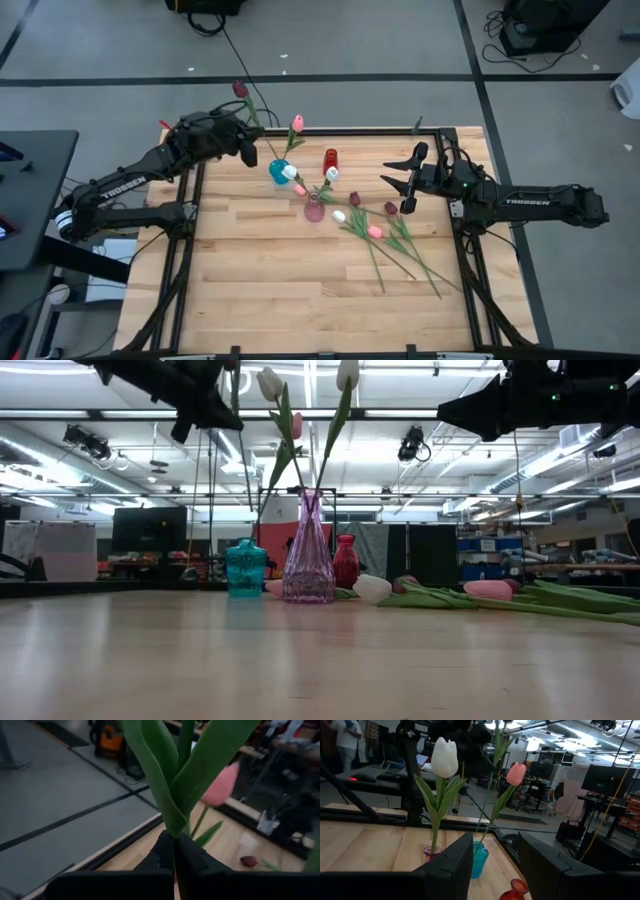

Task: Sort flowers into vase by color
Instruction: Put the left red tulip into the red vase

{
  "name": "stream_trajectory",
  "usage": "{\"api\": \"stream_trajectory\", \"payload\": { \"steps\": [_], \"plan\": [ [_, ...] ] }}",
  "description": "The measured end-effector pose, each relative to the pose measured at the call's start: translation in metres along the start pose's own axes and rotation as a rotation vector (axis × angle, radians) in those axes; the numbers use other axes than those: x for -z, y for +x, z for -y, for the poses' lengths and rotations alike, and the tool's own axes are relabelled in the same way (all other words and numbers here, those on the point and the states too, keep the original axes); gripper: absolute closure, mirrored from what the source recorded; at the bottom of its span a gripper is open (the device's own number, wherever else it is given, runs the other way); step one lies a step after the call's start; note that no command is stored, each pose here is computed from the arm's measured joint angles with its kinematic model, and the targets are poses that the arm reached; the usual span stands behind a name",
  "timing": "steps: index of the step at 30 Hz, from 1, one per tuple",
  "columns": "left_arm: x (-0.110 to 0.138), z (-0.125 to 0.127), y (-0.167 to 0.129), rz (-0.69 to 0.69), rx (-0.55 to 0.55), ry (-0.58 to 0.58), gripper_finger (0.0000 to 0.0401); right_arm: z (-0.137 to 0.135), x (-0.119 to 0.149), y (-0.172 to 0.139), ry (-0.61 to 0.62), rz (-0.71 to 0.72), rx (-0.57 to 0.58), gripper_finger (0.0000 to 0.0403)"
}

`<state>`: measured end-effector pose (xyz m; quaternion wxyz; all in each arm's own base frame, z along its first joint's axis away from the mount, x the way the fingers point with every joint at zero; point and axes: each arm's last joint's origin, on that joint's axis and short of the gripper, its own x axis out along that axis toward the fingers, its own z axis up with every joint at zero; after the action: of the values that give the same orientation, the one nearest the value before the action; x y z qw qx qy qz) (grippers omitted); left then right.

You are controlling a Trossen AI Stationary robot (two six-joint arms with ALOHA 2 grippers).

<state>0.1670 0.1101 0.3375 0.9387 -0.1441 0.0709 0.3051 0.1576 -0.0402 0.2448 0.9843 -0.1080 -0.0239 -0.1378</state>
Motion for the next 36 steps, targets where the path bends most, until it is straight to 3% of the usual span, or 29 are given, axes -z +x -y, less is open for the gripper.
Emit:
{"api": "stream_trajectory", "payload": {
  "steps": [7, 15, 22, 25, 29, 36],
  "plan": [
    [-0.057, 0.011, -0.014, 0.141, 0.048, 0.052, 0.0401, 0.002, -0.009, 0.003, 0.001, -0.001, 0.000, 0.0238],
    [-0.119, 0.033, 0.017, 0.129, 0.259, 0.088, 0.0401, 0.019, -0.075, 0.042, -0.032, -0.113, -0.024, 0.0238],
    [-0.166, 0.045, 0.041, 0.130, 0.278, 0.172, 0.0401, 0.039, -0.127, 0.077, -0.081, -0.151, -0.029, 0.0238],
    [-0.168, 0.049, 0.063, 0.109, 0.314, 0.174, 0.0401, 0.046, -0.140, 0.094, -0.090, -0.128, -0.071, 0.0238],
    [-0.153, 0.057, 0.099, 0.024, 0.369, 0.170, 0.0401, 0.057, -0.151, 0.113, -0.085, -0.148, -0.109, 0.0238],
    [-0.131, 0.070, 0.135, -0.028, 0.419, 0.201, 0.0401, 0.075, -0.141, 0.133, -0.079, -0.202, -0.098, 0.0238]
  ]
}}
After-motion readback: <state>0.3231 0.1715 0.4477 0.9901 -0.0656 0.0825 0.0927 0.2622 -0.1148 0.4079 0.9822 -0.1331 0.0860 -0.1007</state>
